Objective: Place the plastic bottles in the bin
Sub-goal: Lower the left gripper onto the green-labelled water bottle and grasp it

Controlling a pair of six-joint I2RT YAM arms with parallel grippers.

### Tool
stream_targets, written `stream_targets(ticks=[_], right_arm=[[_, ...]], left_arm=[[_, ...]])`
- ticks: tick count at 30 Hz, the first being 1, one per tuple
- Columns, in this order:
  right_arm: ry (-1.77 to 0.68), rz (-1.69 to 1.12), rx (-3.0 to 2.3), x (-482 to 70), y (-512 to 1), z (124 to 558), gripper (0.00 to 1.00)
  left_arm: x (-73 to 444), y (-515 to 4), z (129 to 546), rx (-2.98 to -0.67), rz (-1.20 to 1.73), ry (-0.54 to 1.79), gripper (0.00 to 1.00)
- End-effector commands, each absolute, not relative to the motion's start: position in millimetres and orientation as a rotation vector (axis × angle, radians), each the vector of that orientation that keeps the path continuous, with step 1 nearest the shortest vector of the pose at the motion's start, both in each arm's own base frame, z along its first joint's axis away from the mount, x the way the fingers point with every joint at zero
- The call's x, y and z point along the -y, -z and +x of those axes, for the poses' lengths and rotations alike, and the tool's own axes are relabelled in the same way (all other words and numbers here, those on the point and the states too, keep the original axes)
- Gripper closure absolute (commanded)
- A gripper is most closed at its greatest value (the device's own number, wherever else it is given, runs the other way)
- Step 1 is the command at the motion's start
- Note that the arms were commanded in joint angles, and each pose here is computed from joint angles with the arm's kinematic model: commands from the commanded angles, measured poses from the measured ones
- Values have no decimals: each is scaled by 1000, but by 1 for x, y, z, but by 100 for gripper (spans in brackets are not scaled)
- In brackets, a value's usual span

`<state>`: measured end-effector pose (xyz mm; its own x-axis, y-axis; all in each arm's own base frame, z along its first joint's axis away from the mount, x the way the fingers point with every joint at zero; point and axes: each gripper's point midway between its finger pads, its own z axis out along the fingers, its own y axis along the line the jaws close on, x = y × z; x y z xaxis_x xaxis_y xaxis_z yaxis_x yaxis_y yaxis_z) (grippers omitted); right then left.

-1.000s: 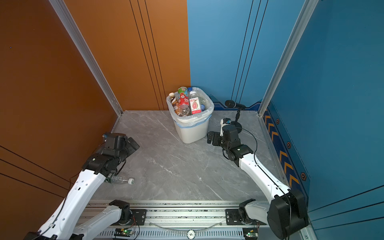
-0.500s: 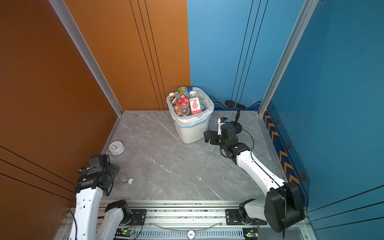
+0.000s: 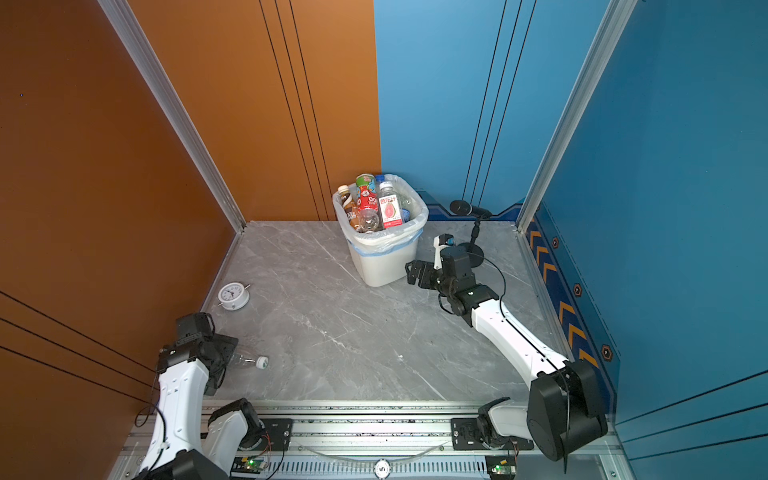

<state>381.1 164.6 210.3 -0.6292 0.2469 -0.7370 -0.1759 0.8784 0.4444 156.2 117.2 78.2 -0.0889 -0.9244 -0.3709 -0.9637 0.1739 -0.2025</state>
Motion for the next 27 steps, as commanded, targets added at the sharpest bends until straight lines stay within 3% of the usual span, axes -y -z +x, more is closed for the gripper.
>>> stream_targets(ticks=[1,10,16,27], right_arm=[[-641,65,-2138,-166,-225,387,0],[-634,68,-2143,-166,-223,387,0],[-626,72,-2145,-165,-221,388,0],[-620,77,-2143,-163,-222,388,0]], left_arm=[[-120,-71,170,-2055,-1757,-78,2],[-119,-46,192,-2119,-1763,15,1],[-108,-35,200,-2108,-1758,127,22],[-88,-58,209,-2014,-1672,323,47]])
